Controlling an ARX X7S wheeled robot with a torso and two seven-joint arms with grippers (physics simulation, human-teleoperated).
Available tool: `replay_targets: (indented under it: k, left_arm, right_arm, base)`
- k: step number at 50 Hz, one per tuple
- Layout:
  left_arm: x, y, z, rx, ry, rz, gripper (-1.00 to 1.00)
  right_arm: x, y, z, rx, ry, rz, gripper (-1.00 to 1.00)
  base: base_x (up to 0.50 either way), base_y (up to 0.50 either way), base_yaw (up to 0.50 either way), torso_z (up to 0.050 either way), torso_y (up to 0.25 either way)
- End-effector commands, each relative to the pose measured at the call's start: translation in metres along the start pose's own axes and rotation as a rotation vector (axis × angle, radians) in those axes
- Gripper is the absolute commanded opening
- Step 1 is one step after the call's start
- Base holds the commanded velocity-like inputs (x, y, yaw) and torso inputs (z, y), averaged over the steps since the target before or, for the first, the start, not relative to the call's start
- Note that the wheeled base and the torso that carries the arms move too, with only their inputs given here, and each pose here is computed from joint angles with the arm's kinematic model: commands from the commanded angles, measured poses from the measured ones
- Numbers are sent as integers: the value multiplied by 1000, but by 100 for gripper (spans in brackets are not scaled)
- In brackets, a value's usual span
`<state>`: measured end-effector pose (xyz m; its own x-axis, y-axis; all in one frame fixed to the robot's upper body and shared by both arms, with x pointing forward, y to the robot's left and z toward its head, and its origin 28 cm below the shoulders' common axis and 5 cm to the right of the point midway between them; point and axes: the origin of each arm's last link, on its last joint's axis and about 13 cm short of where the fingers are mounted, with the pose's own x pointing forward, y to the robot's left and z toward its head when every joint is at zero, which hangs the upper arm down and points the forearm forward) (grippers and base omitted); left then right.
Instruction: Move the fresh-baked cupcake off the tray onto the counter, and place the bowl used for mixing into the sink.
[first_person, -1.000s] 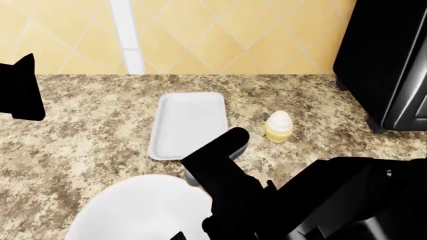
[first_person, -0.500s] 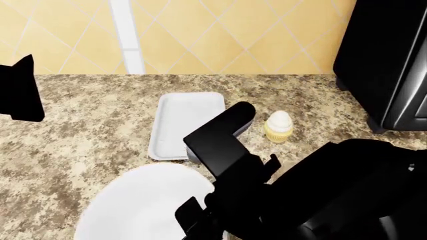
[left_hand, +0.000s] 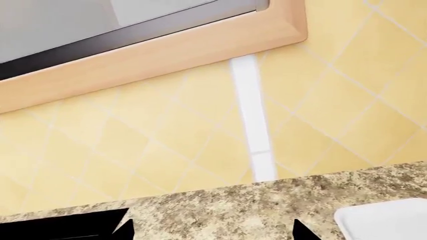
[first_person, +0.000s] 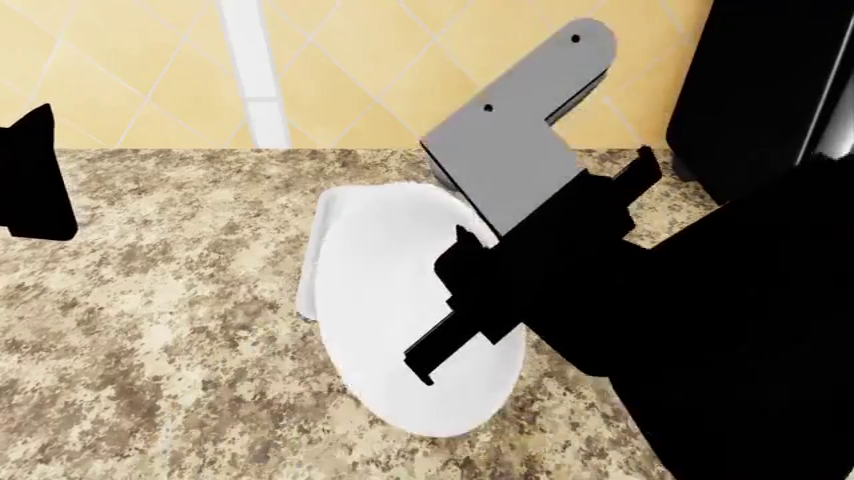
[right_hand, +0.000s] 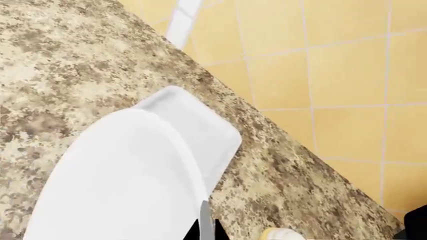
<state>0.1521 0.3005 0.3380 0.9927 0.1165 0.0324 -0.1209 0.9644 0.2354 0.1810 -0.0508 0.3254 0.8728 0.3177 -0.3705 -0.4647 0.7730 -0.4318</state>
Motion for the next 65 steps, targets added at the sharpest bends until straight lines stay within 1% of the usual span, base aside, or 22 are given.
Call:
replay_targets:
  k: [1, 2, 5, 8, 10, 11, 17, 19, 27, 28, 30, 31, 32, 33, 35, 36, 39, 40, 45, 50, 56, 65]
  left_arm:
    - [-2, 2, -1, -7, -6, 9, 100]
    - [-2, 3, 0, -7, -7, 10, 100]
    - [-3, 2, 1, -7, -9, 11, 100]
    - [-3, 3, 1, -9, -10, 13, 100]
    - [-3, 3, 1, -10, -10, 13, 100]
    - [-4, 4, 1, -10, -11, 14, 100]
    - [-6, 6, 2, -17, -11, 21, 100]
    - [-6, 6, 2, -19, -12, 20, 100]
    - [-3, 5, 1, -23, -15, 18, 100]
    - [-3, 4, 1, -23, -15, 18, 100]
    - [-3, 4, 1, -26, -16, 17, 100]
    - [-3, 4, 0, -26, -15, 17, 100]
    - [-2, 4, -2, -26, -14, 17, 100]
    - [-2, 4, -1, -27, -14, 17, 100]
    - [-1, 4, -3, -21, -13, 18, 100]
    - [0, 5, -3, -23, -13, 17, 100]
    - [-2, 4, -1, -25, -18, 20, 100]
    - [-3, 5, -1, -28, -20, 22, 100]
    - [-2, 5, -2, -35, -22, 20, 100]
    - [-3, 5, -4, -42, -24, 20, 100]
    - [-4, 6, -3, -50, -27, 21, 100]
    - [-6, 8, -2, -56, -30, 27, 100]
  right_arm:
    - [-26, -21, 18, -93, -179, -247, -100]
    - [-31, -23, 21, -36, -201, -210, -100]
    - [-43, -30, 26, -22, -249, -249, -100]
    - [-53, -35, 31, 19, -286, -247, -100]
    - [-62, -39, 37, -2, -333, -310, -100]
    - [-67, -40, 40, 28, -339, -301, -100]
    - [-80, -43, 46, 33, -402, -345, -100]
    - [-86, -44, 47, 26, -396, -374, -100]
    - [-90, -53, 48, 168, -392, -507, -100]
    - [-89, -51, 47, 143, -387, -455, -100]
    - [-88, -53, 47, 242, -459, -425, -100]
    - [-86, -53, 46, 239, -447, -432, -100]
    - [-84, -52, 44, 252, -502, -416, -100]
    - [-83, -52, 44, 255, -511, -412, -100]
    - [-77, -51, 42, 252, -494, -417, -100]
    - [-76, -52, 42, 276, -519, -417, -100]
    - [-74, -52, 41, 262, -552, -493, -100]
    - [-71, -52, 40, 235, -532, -486, -100]
    - [-68, -52, 39, 231, -534, -498, -100]
    - [-67, -52, 36, 192, -544, -526, -100]
    - [-62, -52, 32, 191, -506, -513, -100]
    - [-58, -51, 27, 183, -488, -526, -100]
  base:
    - [0, 0, 0, 0, 0]
    - [0, 0, 0, 0, 0]
    - [0, 0, 0, 0, 0]
    - [0, 0, 0, 0, 0]
    - [0, 0, 0, 0, 0]
    - [0, 0, 0, 0, 0]
    - [0, 0, 0, 0, 0]
    - [0, 0, 0, 0, 0]
    - [0, 0, 0, 0, 0]
    - [0, 0, 0, 0, 0]
    - [0, 0, 0, 0, 0]
    - [0, 0, 0, 0, 0]
    - [0, 0, 0, 0, 0]
    - [0, 0, 0, 0, 0]
    - [0, 0, 0, 0, 0]
    - [0, 0, 0, 0, 0]
    - [0, 0, 0, 0, 0]
    - [0, 0, 0, 0, 0]
    - [0, 0, 0, 0, 0]
    - [0, 0, 0, 0, 0]
    - [0, 0, 0, 0, 0]
    - [71, 472, 0, 0, 0]
